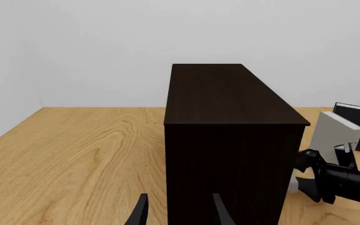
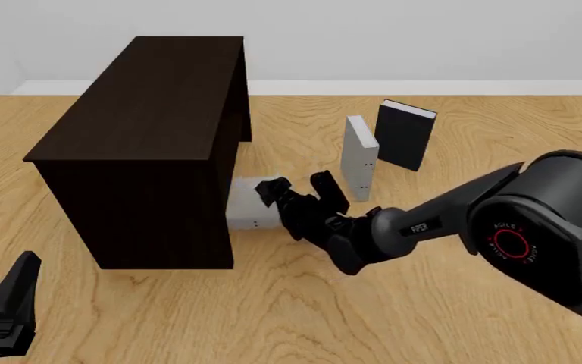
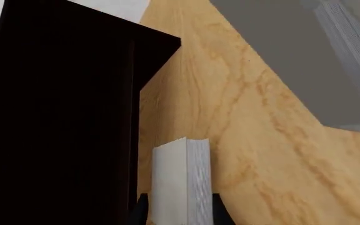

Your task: Pick up the book on the right and place it under the cabinet shelf.

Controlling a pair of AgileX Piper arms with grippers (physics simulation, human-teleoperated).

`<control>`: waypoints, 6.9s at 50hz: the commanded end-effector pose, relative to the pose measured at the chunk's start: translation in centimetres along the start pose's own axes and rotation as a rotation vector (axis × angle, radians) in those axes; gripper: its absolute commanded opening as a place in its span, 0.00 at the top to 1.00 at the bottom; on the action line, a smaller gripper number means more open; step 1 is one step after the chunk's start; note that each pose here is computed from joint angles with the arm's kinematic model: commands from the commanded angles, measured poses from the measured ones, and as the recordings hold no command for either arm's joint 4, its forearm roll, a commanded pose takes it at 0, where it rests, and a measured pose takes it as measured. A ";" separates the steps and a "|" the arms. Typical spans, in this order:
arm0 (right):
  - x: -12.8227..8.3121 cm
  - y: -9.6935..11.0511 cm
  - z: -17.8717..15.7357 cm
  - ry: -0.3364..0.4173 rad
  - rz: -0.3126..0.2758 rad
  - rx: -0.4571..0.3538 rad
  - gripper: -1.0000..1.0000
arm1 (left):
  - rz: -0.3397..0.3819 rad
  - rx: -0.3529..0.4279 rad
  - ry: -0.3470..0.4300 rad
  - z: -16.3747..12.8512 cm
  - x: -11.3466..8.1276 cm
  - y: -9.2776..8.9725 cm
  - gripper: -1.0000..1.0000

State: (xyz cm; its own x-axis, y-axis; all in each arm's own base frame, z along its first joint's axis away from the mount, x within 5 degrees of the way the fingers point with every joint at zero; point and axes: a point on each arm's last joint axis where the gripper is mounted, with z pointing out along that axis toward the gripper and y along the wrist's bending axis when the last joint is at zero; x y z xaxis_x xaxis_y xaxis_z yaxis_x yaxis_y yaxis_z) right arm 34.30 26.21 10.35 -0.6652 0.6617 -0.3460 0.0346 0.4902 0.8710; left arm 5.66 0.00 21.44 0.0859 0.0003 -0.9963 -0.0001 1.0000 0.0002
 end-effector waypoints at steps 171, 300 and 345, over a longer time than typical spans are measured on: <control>-5.5 -1.9 -0.5 0.178 -1.079 0.277 0.00 | 0.000 0.000 0.000 0.0 0.0 0.0 0.00; 0.3 3.3 5.9 0.216 -1.144 0.118 0.00 | 0.000 0.000 0.000 0.0 0.0 0.0 0.00; -4.3 7.1 -6.2 0.090 -1.123 0.103 0.00 | 0.000 0.000 0.000 0.0 0.0 0.0 0.00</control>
State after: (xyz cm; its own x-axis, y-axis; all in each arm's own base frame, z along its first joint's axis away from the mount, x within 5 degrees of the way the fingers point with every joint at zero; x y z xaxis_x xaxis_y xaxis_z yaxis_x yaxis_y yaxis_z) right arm 35.18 25.02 17.01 -0.4346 -0.2548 -0.8639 -0.5609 0.8270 0.0383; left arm 5.66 0.00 21.44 0.0859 0.0003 -0.9963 -0.0001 1.0000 0.0002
